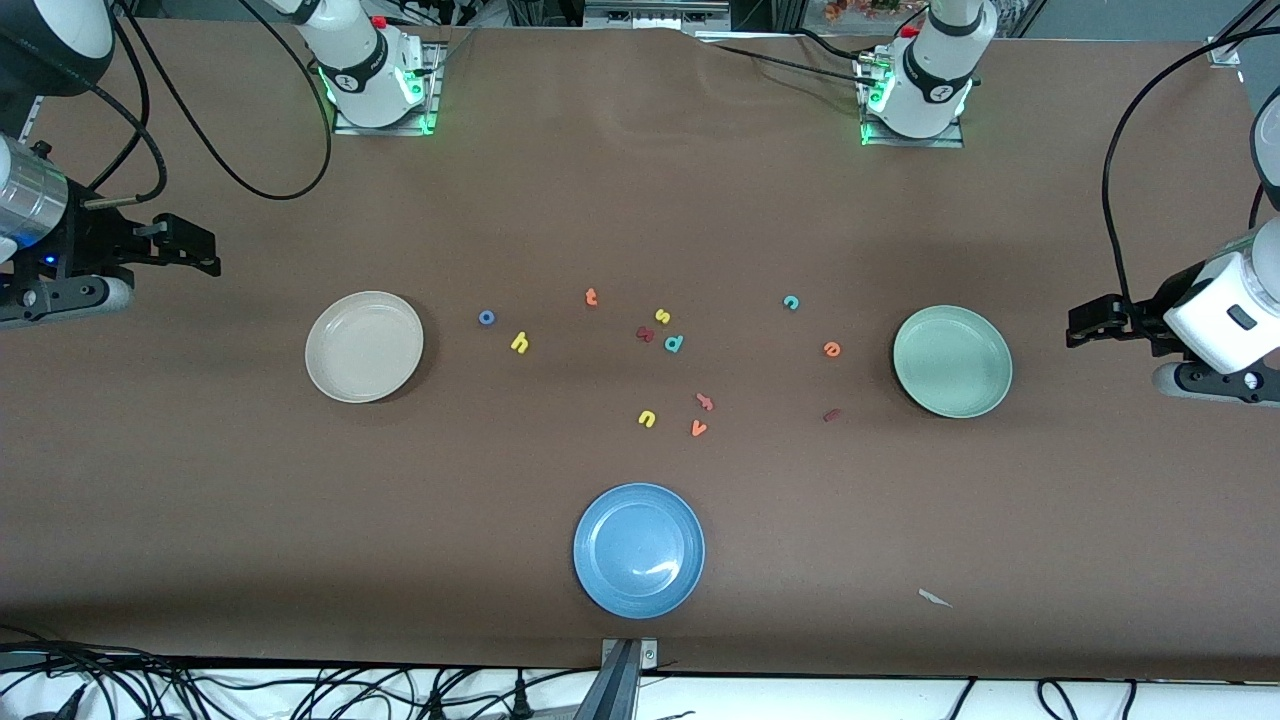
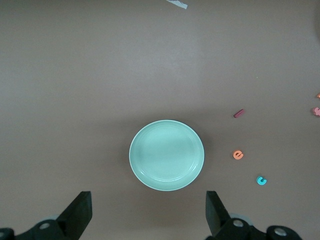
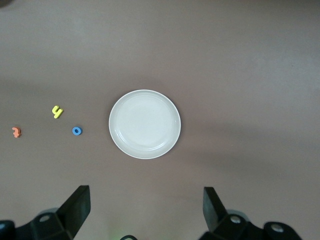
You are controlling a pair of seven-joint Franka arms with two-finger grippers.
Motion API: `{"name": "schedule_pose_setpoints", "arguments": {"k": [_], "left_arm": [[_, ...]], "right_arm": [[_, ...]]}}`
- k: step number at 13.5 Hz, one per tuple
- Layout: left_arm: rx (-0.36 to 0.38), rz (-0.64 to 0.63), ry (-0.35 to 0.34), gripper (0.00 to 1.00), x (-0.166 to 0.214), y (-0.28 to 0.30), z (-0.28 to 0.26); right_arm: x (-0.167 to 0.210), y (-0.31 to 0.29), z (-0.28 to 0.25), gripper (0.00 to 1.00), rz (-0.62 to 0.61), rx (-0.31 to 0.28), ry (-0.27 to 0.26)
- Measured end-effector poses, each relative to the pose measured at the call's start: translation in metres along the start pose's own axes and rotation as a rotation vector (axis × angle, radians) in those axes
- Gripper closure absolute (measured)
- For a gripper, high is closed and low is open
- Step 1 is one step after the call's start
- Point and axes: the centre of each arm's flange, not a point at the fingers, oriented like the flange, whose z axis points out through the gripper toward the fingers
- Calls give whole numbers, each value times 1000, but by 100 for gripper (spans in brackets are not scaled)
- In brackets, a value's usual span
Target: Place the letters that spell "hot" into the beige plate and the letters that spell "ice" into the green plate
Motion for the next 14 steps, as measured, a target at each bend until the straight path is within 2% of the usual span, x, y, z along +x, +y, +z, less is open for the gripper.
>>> {"name": "schedule_pose_setpoints", "arguments": {"k": [14], "left_arm": [[-1,0,-9,0,0,0,5]], "right_arm": [[0,0,0,0,1,0,0]]}}
